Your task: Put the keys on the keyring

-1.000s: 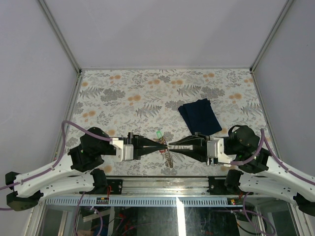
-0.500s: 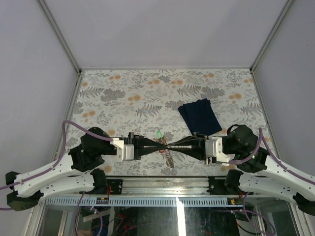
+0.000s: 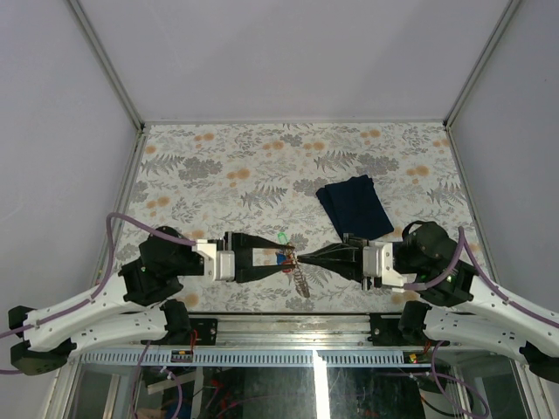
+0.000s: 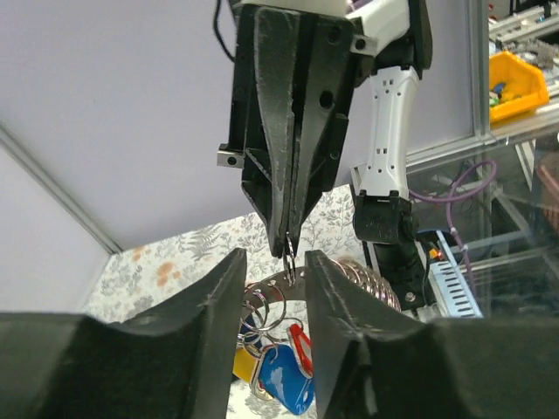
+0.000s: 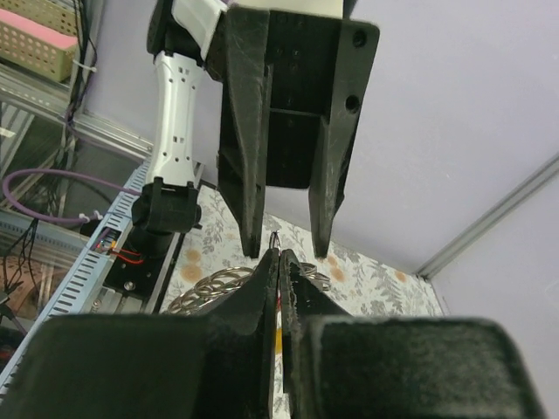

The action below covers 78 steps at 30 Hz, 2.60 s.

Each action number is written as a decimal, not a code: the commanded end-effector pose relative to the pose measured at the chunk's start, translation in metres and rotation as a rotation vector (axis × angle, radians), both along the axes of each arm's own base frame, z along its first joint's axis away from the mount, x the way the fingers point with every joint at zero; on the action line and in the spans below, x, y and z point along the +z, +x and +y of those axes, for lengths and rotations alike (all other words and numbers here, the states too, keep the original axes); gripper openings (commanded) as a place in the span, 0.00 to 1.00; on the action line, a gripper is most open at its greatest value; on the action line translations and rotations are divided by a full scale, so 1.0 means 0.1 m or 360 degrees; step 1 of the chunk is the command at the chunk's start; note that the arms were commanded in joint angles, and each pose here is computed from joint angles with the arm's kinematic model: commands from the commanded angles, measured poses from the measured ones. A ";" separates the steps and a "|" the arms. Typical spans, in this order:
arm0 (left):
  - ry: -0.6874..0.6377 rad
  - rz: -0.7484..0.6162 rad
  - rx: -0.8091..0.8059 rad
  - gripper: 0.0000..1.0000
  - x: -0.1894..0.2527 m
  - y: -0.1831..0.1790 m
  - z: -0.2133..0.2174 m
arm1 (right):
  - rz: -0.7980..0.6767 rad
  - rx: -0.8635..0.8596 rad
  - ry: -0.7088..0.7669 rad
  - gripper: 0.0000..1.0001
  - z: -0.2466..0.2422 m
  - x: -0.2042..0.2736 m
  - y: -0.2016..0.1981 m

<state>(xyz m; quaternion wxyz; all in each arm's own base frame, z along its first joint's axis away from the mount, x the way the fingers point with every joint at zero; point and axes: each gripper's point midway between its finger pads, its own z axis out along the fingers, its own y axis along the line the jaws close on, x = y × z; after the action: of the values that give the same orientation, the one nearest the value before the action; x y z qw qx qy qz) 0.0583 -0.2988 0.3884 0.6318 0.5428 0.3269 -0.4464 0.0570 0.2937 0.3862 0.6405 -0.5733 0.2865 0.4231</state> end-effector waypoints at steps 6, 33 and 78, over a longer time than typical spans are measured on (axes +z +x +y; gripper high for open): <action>0.0088 0.0443 0.0062 0.44 -0.06 -0.04 0.18 | 0.0029 -0.0282 0.0010 0.00 -0.19 0.01 0.23; 0.0524 0.1770 0.1698 0.57 -1.94 1.26 0.60 | 0.0304 -0.0608 -0.0232 0.00 -0.41 -0.68 0.49; 0.0494 0.2220 0.2515 0.38 -3.49 2.08 0.02 | 0.0546 -0.0765 -0.0072 0.00 -0.53 -0.59 0.61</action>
<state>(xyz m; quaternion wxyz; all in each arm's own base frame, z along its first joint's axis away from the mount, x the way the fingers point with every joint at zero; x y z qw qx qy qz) 0.2592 -0.2997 0.0378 0.3211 -0.1110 0.9364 -0.0878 0.1183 0.2380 0.2976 0.6196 -0.4506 0.5556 0.3230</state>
